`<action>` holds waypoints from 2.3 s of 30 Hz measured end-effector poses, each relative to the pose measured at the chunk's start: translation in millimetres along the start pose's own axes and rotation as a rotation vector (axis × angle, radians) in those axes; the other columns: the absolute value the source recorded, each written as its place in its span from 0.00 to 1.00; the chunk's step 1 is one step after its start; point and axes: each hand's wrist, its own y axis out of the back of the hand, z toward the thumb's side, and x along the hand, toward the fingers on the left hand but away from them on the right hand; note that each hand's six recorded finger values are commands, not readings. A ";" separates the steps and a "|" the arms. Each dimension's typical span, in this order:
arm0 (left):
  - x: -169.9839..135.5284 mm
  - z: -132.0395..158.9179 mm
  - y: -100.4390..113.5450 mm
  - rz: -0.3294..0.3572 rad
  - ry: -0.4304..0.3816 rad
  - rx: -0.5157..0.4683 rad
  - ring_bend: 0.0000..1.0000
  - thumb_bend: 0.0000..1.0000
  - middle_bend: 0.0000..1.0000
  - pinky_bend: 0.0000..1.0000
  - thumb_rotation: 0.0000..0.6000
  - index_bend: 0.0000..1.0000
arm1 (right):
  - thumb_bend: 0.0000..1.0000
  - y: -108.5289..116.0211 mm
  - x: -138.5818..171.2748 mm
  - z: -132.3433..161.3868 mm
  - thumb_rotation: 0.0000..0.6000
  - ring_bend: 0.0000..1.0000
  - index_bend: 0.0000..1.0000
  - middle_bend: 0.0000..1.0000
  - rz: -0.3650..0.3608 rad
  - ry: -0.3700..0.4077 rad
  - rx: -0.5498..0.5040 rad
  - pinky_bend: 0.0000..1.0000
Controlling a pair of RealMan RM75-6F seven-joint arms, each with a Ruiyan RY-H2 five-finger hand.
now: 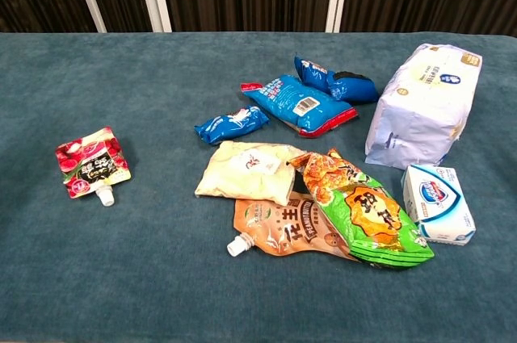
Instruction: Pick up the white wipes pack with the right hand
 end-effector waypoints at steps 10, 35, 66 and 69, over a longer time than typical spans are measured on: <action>-0.1 -0.2 -0.2 -0.001 0.000 -0.001 0.12 0.46 0.04 0.06 1.00 0.11 | 0.19 -1.8 0.5 -0.2 1.00 0.13 0.09 0.07 0.024 0.001 -0.014 0.20; -0.9 -1.3 -1.7 0.000 0.008 0.013 0.12 0.46 0.04 0.06 1.00 0.11 | 0.19 18.5 -133.8 40.0 1.00 0.06 0.04 0.04 0.130 0.392 0.219 0.17; -2.5 -5.9 -8.2 -0.008 0.034 0.046 0.12 0.46 0.05 0.06 1.00 0.12 | 0.19 -37.9 -190.9 132.8 1.00 0.06 0.04 0.05 0.200 0.671 0.437 0.17; -2.0 -6.5 -8.6 -0.010 0.036 0.047 0.12 0.46 0.05 0.06 1.00 0.12 | 0.19 -40.5 -193.3 138.6 1.00 0.06 0.04 0.05 0.212 0.678 0.459 0.17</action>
